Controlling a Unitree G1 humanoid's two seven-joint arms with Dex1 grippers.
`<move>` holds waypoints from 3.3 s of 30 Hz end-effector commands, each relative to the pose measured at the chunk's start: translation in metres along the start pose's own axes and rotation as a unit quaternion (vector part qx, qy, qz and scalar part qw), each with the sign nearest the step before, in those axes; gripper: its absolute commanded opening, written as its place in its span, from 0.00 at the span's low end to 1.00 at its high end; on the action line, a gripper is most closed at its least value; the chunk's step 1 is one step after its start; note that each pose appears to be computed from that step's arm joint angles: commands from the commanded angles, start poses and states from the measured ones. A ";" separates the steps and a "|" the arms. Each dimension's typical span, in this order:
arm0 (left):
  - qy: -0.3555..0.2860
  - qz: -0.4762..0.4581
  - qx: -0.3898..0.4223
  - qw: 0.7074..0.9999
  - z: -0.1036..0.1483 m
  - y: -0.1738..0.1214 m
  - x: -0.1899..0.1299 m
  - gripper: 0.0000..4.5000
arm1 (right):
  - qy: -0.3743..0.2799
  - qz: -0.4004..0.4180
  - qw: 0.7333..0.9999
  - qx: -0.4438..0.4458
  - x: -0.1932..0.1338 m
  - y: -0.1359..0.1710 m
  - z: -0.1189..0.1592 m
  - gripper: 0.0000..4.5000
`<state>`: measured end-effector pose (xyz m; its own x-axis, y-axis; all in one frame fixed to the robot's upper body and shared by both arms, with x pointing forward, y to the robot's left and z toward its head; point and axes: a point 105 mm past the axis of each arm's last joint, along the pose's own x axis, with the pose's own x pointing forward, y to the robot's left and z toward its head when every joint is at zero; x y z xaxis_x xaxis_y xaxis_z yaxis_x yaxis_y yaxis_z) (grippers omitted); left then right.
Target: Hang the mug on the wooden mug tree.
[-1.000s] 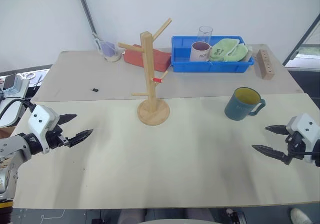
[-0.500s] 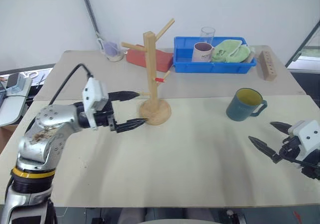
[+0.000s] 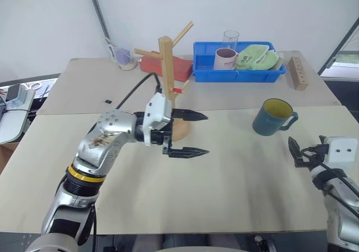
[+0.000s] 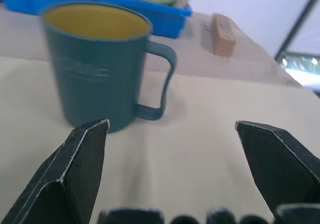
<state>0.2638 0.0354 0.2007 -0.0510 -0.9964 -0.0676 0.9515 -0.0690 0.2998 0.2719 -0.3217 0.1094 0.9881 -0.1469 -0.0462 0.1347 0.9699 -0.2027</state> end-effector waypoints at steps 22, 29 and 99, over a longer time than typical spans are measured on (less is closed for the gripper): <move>-0.007 -0.020 0.021 1.000 -0.005 -0.009 0.016 1.00 | -0.039 -0.020 0.999 0.019 0.050 0.000 0.023 1.00; -0.008 -0.018 0.020 1.000 -0.003 -0.008 0.017 1.00 | -0.040 -0.016 0.999 0.022 0.056 0.001 0.025 1.00; 0.006 0.270 -0.099 0.958 0.018 -0.014 -0.120 1.00 | -0.264 0.437 0.712 -0.482 0.012 0.206 0.216 0.01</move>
<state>0.2568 0.1553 0.2120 0.4774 -0.8783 0.0258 0.8758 0.4780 0.0676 0.3298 -0.0869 0.2693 0.5908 0.7650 -0.2564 -0.4653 0.0635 -0.8829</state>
